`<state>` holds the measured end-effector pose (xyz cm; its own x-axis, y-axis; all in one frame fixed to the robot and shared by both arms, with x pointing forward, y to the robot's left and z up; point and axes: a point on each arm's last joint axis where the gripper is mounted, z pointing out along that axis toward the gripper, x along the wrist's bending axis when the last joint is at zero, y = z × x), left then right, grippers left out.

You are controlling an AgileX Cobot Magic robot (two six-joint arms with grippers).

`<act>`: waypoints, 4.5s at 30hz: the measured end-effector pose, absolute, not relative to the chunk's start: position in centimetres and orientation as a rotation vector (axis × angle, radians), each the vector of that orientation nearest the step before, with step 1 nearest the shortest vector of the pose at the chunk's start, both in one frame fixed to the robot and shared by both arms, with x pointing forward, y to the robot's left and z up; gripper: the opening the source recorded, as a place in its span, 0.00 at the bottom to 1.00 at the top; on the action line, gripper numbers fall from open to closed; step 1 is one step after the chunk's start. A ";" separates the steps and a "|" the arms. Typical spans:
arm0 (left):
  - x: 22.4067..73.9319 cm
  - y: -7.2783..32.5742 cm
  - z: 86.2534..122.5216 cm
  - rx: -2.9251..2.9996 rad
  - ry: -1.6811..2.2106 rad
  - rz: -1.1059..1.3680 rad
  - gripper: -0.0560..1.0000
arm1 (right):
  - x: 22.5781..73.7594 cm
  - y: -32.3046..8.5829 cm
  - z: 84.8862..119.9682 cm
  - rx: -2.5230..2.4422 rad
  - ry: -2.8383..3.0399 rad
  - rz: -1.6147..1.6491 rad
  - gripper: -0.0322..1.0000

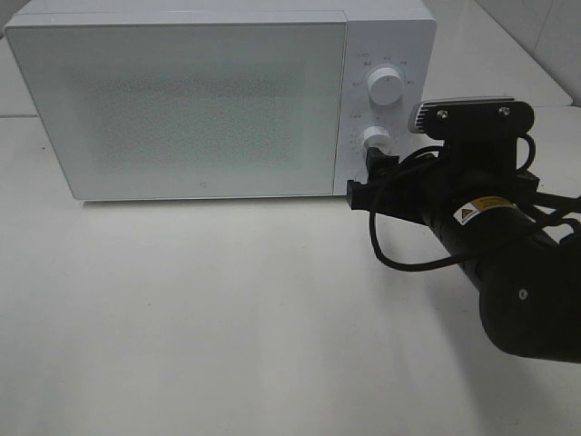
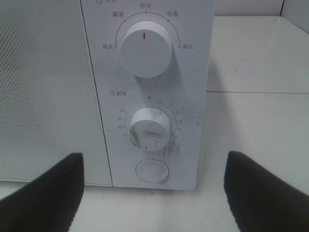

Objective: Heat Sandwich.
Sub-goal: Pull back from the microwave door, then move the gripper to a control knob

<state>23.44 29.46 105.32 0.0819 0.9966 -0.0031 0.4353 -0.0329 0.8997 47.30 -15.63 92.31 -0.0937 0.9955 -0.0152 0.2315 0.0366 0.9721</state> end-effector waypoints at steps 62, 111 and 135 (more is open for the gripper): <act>23.4 29.5 105.3 1.581 1.461 0.910 0.97 | 55.3 -13.2 88.1 1.328 1.463 1.117 0.77; 23.4 29.5 105.3 1.581 1.461 0.910 0.97 | 55.3 -13.5 88.3 1.452 1.336 1.212 0.45; 23.4 29.5 105.3 1.581 1.461 0.910 0.97 | 55.3 -13.6 88.3 2.110 0.699 1.715 0.45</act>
